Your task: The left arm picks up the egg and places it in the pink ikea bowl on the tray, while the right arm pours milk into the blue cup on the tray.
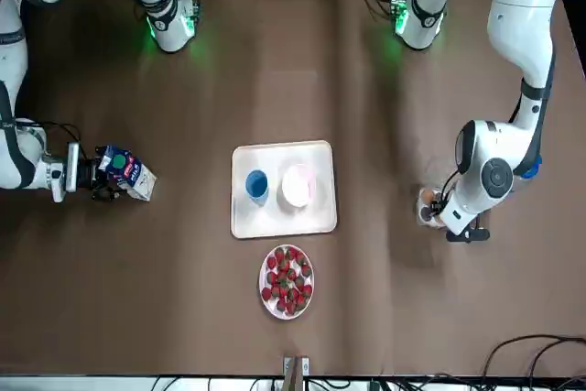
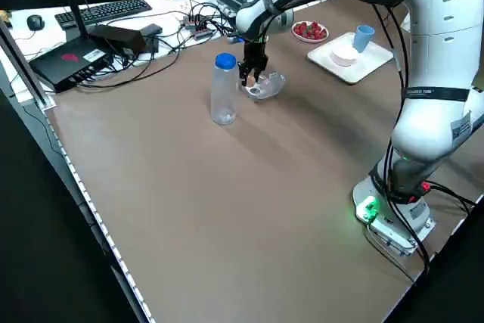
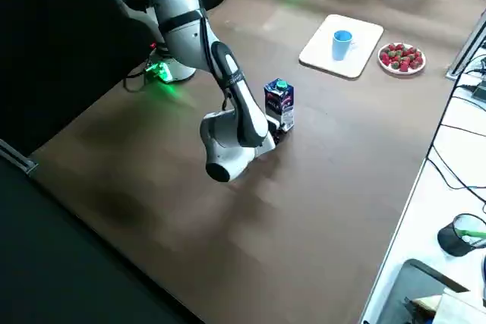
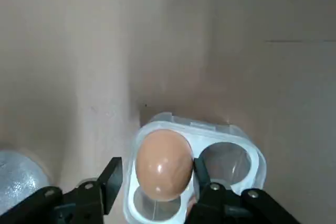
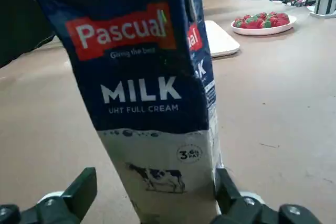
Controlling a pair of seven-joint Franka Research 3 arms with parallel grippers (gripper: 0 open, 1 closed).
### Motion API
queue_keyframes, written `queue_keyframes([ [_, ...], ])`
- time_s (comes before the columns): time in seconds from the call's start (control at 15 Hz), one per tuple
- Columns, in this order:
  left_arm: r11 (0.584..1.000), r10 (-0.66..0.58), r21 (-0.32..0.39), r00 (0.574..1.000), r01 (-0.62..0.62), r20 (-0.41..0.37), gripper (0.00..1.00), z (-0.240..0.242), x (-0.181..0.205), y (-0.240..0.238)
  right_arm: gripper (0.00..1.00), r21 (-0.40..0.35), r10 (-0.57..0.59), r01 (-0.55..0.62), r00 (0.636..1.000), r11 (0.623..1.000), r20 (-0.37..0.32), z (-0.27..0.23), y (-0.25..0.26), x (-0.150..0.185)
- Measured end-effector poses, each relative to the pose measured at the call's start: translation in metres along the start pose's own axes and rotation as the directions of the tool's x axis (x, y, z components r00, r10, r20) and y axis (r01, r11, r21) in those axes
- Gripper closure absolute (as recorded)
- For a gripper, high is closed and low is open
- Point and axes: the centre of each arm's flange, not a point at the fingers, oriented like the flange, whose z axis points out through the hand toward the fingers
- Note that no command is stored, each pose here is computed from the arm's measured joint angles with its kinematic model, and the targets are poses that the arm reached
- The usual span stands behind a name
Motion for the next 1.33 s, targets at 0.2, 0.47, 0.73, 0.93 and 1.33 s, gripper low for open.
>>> queue_keyframes([
  [0.2, 1.000, 0.000, 0.000, 1.000, 0.000, 0.005, 0.41, 0.001, -0.002, 0.000, 0.01, 0.003, -0.001, 0.001, 1.000, 1.000, -0.003, 0.002, 0.000, 0.000],
  [0.47, 1.000, 0.001, 0.001, 1.000, -0.001, 0.008, 0.41, 0.003, -0.003, 0.000, 0.01, 0.003, -0.002, 0.002, 1.000, 1.000, 0.002, 0.006, 0.002, -0.001],
  [0.73, 1.000, 0.001, 0.000, 1.000, -0.001, 0.004, 0.41, 0.001, -0.002, 0.000, 0.01, -0.003, -0.006, 0.006, 1.000, 1.000, 0.000, 0.013, 0.007, 0.002],
  [0.93, 1.000, 0.002, 0.000, 1.000, -0.002, 0.003, 0.41, 0.001, -0.002, 0.001, 0.01, 0.000, -0.006, 0.006, 1.000, 1.000, 0.003, 0.016, 0.008, 0.001],
  [1.33, 1.000, 0.005, -0.003, 1.000, -0.005, -0.015, 0.41, -0.004, 0.001, 0.003, 0.07, -0.003, -0.009, 0.009, 1.000, 1.000, 0.006, 0.016, 0.009, 0.002],
])
